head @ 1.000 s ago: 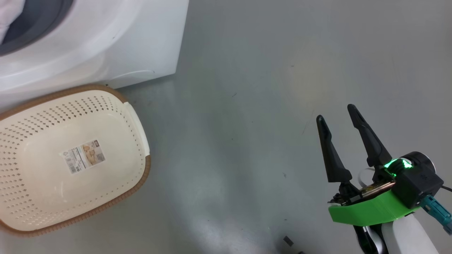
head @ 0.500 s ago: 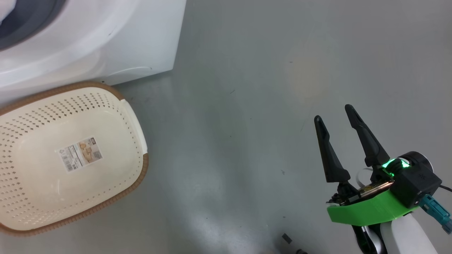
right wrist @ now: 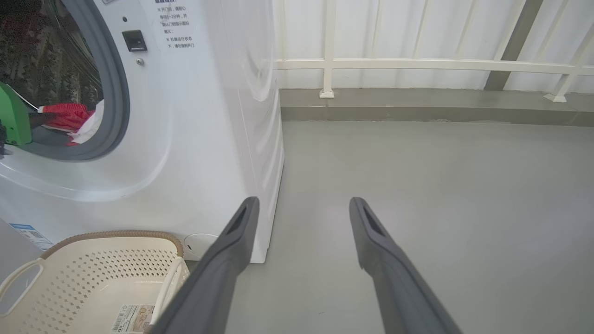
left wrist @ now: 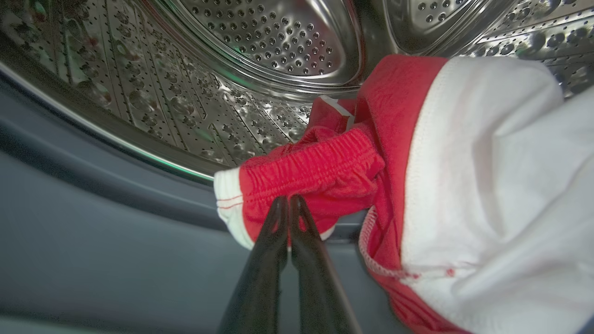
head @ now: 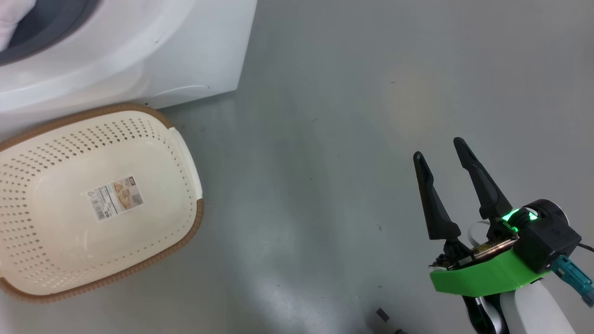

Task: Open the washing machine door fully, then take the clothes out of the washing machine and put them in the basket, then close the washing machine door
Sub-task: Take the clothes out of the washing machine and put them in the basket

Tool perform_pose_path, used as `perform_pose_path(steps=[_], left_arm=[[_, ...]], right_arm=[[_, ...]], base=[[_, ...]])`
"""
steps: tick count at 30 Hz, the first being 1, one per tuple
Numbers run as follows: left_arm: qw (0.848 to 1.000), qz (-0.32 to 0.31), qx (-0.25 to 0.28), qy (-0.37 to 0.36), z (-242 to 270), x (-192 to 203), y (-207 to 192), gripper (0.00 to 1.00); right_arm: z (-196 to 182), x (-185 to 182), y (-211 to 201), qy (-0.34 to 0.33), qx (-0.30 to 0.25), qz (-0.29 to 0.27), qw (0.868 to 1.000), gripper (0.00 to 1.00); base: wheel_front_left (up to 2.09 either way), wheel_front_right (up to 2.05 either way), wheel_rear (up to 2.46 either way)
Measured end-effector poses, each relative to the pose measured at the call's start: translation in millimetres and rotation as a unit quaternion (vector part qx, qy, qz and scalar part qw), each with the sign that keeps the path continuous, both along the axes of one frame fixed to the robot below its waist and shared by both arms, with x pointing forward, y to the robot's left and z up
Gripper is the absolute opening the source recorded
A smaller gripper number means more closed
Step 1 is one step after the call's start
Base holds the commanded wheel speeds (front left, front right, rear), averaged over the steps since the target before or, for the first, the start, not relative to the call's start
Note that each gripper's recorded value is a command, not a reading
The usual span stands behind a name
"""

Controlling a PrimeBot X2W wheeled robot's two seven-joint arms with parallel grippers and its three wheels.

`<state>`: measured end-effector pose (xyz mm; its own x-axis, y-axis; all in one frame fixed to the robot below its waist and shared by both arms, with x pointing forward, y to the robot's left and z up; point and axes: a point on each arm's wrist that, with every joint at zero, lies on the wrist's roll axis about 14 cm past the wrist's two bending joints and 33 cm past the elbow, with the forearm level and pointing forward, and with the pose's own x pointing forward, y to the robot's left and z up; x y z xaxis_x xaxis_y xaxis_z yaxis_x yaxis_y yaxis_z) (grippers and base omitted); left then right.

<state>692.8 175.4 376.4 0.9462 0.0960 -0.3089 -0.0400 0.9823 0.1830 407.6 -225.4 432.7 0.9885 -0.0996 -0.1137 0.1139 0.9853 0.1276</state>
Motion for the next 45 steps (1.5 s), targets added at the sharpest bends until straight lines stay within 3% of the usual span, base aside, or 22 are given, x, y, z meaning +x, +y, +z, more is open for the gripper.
perform_pose_path(steps=[21, 45], left_arm=[[0.996, -0.030, -0.029, -0.083, 30, -9, -11, 0.00], [0.975, -0.068, -0.065, -0.203, 82, -67, -25, 0.00]], right_arm=[[1, 7, 11, -0.008, 0.010, 0.016, 1.000, 1.00], [5, 20, 18, -0.024, 0.027, 0.026, 0.999, 1.00]], base=[[0.00, 0.00, 0.00], [0.00, 0.00, 0.00]])
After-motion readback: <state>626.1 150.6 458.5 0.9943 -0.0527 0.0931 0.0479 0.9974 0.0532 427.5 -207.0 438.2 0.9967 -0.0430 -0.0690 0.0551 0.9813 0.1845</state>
